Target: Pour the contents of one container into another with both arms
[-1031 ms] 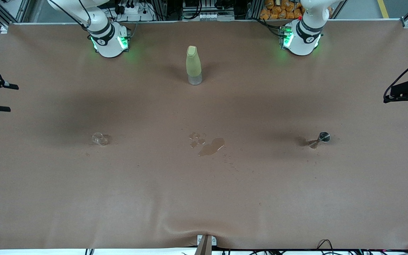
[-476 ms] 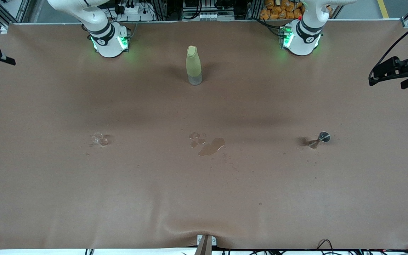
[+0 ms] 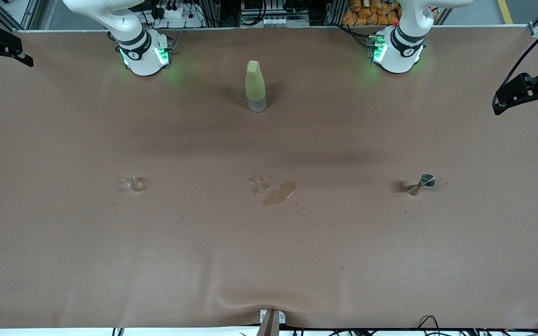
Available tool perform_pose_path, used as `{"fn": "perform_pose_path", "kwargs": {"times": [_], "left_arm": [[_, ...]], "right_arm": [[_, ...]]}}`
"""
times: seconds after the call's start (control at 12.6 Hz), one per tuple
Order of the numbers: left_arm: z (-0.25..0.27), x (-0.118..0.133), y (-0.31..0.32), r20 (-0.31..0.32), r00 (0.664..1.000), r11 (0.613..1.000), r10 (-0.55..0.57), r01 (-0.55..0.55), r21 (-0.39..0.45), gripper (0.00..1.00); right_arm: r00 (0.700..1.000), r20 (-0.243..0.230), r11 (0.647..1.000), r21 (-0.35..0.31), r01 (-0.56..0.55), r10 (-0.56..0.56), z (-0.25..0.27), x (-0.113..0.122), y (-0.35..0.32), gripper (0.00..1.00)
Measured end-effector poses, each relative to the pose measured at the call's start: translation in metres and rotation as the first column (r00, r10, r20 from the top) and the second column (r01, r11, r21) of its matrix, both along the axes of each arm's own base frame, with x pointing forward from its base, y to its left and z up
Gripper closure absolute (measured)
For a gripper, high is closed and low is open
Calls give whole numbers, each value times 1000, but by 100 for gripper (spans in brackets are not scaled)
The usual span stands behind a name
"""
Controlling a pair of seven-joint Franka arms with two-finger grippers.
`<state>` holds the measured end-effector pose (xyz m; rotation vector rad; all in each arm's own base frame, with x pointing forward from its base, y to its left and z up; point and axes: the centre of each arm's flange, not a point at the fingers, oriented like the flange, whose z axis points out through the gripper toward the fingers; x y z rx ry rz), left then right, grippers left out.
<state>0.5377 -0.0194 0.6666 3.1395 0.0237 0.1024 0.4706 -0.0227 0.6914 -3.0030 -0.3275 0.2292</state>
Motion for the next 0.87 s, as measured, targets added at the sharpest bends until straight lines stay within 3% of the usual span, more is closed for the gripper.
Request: {"fn": "perform_pose_path", "kwargs": {"times": [0.24, 0.56, 0.87], "left_arm": [[-4, 2, -6, 6, 998, 998, -68, 68, 6, 0], [-8, 2, -4, -7, 995, 995, -102, 102, 8, 0], [-16, 1, -5, -48, 988, 989, -145, 145, 9, 0]], "right_arm": [[999, 0, 995, -85, 53, -53, 2, -1, 21, 0], [994, -2, 989, -100, 105, -106, -3, 2, 4, 0], [989, -16, 984, -108, 143, -146, -27, 21, -15, 0]]}}
